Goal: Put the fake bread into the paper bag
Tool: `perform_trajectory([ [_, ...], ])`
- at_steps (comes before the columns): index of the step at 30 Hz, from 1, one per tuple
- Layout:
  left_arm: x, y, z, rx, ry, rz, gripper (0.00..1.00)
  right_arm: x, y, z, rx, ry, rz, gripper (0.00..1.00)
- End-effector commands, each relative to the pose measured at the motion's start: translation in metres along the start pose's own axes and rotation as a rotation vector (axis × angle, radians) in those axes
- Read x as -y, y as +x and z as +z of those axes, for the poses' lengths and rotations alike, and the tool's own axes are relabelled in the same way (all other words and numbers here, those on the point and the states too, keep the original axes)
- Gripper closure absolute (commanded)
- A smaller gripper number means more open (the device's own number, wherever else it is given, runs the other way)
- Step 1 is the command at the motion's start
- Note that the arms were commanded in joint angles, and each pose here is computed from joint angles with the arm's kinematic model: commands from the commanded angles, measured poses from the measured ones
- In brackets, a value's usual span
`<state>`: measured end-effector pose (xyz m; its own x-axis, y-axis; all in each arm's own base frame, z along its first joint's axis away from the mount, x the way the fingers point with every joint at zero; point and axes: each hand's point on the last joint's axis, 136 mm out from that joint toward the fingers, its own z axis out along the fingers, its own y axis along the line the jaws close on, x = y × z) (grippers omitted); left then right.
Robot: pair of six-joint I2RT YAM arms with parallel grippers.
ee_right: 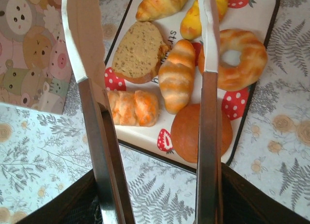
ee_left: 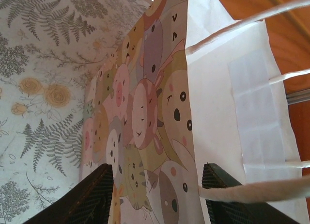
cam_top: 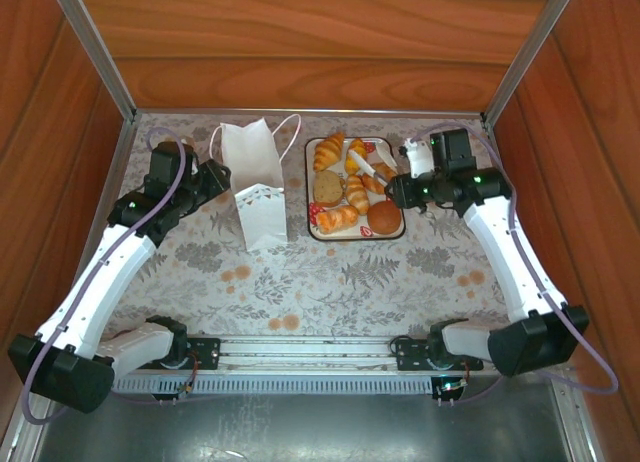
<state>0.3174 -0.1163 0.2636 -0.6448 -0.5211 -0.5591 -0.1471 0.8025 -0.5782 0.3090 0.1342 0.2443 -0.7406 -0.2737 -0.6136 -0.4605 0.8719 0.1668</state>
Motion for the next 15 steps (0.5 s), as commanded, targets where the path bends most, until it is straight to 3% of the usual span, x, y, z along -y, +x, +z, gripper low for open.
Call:
perform_trajectory([
  [1, -0.002, -0.002, 0.0, -0.007, -0.004, -0.003, 0.51, -0.008, -0.024, 0.005, 0.046, -0.071, 0.082, 0.43],
  [8, -0.001, -0.004, 0.002, -0.009, -0.006, -0.002, 0.63, -0.003, -0.037, 0.046, -0.035, -0.08, 0.214, 0.42],
  [15, 0.003, -0.006, -0.004, -0.001, 0.013, -0.007, 0.66, 0.003, -0.047, 0.097, -0.131, -0.079, 0.321, 0.4],
])
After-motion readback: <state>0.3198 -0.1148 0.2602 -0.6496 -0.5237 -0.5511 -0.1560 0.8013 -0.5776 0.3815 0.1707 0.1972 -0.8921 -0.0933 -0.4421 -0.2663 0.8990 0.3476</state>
